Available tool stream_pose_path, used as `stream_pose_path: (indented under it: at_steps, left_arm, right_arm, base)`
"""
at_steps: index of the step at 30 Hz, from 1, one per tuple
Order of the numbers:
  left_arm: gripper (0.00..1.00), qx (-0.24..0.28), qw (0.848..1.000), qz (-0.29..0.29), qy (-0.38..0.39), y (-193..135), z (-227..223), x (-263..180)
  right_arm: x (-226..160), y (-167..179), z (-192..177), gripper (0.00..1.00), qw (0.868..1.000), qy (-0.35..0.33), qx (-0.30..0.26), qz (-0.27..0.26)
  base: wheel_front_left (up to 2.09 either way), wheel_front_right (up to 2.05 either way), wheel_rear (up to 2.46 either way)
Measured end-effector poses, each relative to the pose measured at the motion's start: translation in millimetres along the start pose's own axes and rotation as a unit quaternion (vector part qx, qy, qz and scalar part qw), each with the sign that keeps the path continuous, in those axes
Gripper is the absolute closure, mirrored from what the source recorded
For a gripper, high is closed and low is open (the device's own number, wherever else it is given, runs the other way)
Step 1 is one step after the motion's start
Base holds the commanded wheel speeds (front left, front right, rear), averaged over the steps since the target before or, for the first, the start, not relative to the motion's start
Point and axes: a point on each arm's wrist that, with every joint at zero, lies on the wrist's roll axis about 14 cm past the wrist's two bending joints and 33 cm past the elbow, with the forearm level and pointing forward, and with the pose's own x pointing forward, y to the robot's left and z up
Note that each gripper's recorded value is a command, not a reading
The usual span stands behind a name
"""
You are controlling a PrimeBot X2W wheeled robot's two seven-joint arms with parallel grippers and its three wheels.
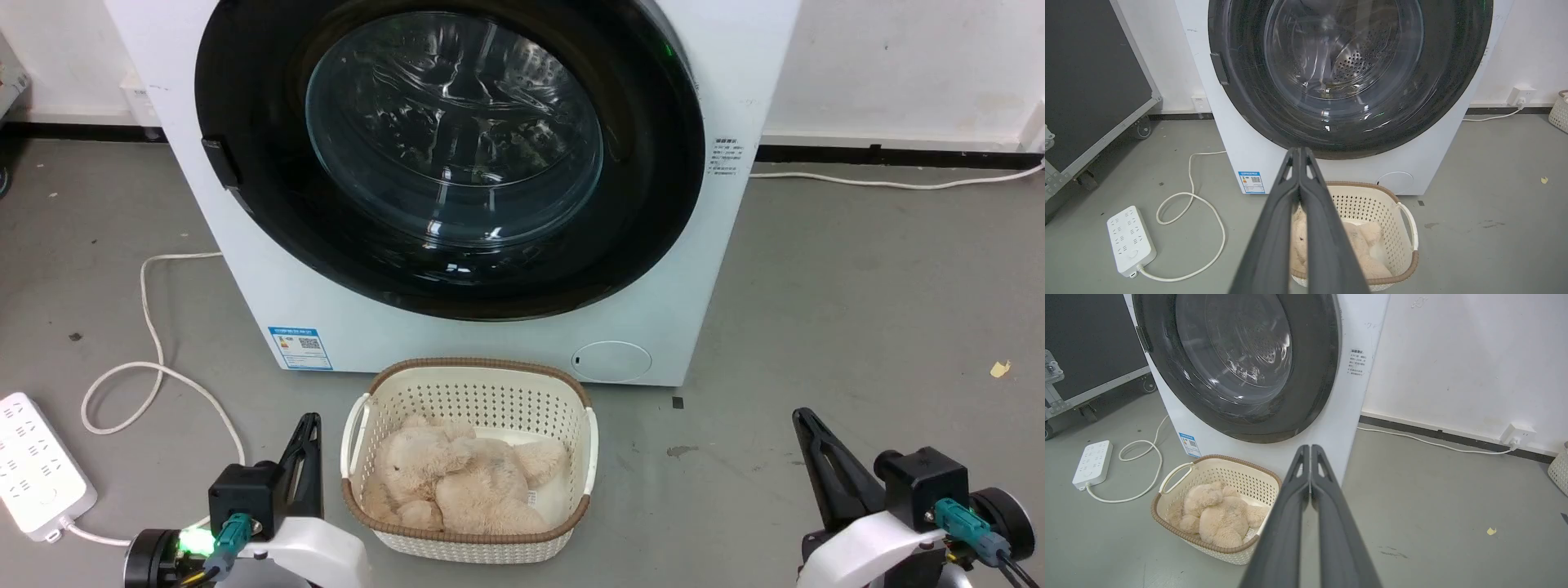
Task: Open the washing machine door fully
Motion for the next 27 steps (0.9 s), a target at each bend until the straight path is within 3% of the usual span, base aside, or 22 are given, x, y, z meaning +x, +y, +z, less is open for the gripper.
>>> stream_pose_path:
  at_steps: [17, 18, 27]
  left_arm:
    - [1.00, 0.000, 1.000, 0.000, 0.000, -0.2, 0.0, 0.0]
    - [0.00, 0.000, 1.000, 0.000, 0.000, -0.1, -0.1, 0.0]
    - [0.00, 0.000, 1.000, -0.002, 0.000, -1.4, -0.6, 0.0]
  right_arm:
    - [0.0, -0.1, 0.0, 1.00, 1.000, 0.000, 0.000, 0.000]
    - [0.0, -0.1, 0.0, 0.00, 1.000, 0.000, 0.000, 0.000]
    - [0.1, 0.0, -0.2, 0.00, 1.000, 0.000, 0.001, 0.000]
  base:
    - [0.00, 0.00, 0.00]
    - [0.00, 0.00, 0.00]
    - [0.00, 0.00, 0.00]
